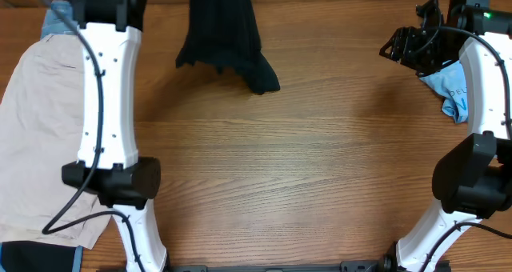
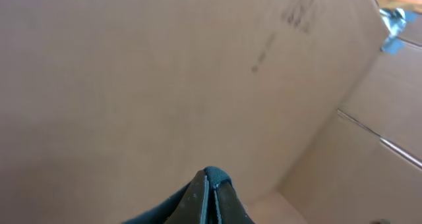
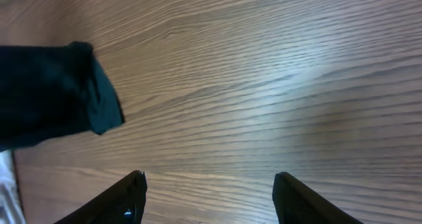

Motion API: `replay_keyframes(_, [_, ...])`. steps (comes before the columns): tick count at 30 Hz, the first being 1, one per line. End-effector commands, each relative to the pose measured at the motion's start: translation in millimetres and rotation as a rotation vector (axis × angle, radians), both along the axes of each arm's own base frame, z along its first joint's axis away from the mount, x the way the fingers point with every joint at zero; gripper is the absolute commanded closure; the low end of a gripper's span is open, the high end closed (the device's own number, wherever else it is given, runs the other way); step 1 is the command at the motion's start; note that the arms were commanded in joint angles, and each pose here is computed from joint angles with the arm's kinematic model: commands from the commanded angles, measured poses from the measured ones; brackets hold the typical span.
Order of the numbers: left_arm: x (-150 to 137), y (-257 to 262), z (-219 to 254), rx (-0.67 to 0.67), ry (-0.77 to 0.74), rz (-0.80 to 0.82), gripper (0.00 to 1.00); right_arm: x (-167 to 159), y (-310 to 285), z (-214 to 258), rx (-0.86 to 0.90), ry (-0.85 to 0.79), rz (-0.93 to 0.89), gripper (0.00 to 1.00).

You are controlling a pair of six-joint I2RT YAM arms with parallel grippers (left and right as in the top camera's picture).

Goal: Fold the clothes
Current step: 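Raise the shirt high toward the table's far edge with the left gripper, then lower the shirt onto the table center and open the left gripper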

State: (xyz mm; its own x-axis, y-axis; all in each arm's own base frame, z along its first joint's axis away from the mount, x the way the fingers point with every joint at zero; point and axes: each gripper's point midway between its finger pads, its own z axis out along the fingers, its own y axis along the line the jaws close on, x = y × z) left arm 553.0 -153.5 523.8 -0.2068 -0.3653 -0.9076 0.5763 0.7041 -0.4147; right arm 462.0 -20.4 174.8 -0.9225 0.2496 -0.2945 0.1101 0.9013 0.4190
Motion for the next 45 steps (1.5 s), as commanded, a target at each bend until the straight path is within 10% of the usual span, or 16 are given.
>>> replay_keyframes(1, [-24.8,-23.1,12.0,0.003,-0.028,-0.141,0.96,-0.5,23.0,6.3,0.047,-0.025,0.074,0.34])
replay_keyframes(12, [-42.0,-22.7,18.0,0.013,-0.013,-0.178,0.96,-2.6,38.1,5.2,0.036,-0.022,0.122,0.32])
replay_keyframes(19, [-54.6,-11.0,-98.7,0.273,0.356,-0.149,0.96,-4.2,30.0,0.8,-0.01,-0.005,0.105,0.32])
replay_keyframes(27, [-90.2,126.9,-204.8,0.732,0.867,0.514,0.96,-3.7,29.9,1.0,-0.011,-0.007,0.105,0.32])
replay_keyframes(31, [-124.7,196.7,-199.0,0.734,0.994,1.018,0.96,-4.1,33.1,0.9,-0.01,-0.006,0.112,0.32])
replay_keyframes(38, [-124.5,111.2,-228.5,0.645,1.064,0.424,0.96,-3.5,83.9,6.7,0.042,-0.037,0.225,0.32])
replay_keyframes(45, [-123.4,125.0,-227.2,0.701,1.052,0.488,0.96,20.9,161.1,22.8,0.031,-0.226,0.387,0.28])
